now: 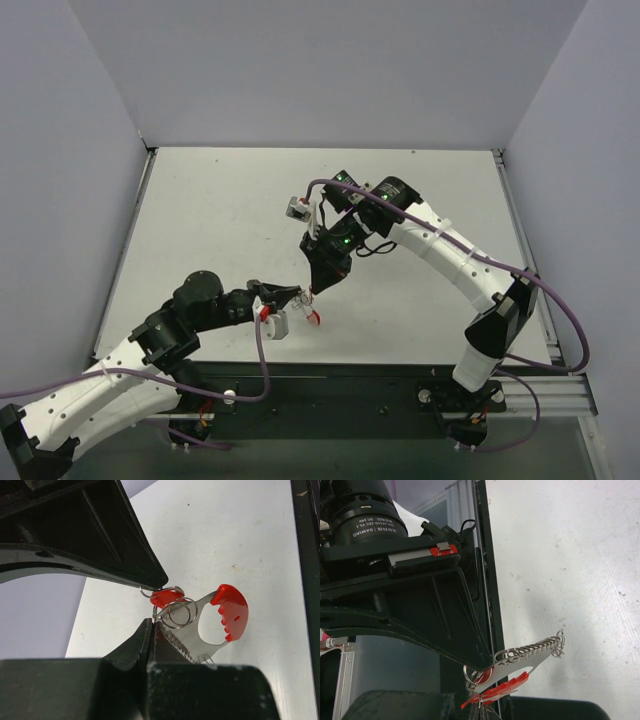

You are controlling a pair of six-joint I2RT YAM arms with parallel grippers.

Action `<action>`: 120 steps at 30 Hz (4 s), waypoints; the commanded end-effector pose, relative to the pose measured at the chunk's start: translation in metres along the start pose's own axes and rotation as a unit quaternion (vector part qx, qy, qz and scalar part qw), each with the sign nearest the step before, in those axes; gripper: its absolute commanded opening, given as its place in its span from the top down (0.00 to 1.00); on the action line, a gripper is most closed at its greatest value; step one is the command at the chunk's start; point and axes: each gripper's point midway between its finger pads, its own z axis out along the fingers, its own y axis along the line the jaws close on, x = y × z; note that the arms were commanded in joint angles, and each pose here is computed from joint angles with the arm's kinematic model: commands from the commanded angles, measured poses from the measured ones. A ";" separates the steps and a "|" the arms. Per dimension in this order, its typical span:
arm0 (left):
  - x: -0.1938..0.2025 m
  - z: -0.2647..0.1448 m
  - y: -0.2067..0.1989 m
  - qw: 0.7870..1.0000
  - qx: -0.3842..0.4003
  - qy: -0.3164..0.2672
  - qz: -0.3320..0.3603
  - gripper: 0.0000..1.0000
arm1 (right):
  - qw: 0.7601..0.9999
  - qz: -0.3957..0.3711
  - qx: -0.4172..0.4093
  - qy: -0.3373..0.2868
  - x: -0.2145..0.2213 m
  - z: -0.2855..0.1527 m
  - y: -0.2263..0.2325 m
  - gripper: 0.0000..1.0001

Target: Put the keys on the keyring

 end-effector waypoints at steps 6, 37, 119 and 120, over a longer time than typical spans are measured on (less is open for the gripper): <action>-0.018 -0.002 0.014 0.999 -0.028 -0.031 0.021 1.00 | 1.000 -0.001 -0.011 0.017 0.003 0.000 0.005 1.00; -0.010 -0.001 0.016 0.999 -0.036 -0.010 0.020 1.00 | 0.999 0.003 -0.017 0.032 -0.001 0.006 0.007 1.00; 0.010 0.005 0.018 0.996 -0.056 0.056 0.050 1.00 | 0.985 0.035 -0.168 0.033 0.012 0.028 0.048 1.00; 0.011 0.005 0.018 0.996 -0.056 0.057 0.050 1.00 | 0.984 0.035 -0.172 0.032 0.012 0.028 0.050 1.00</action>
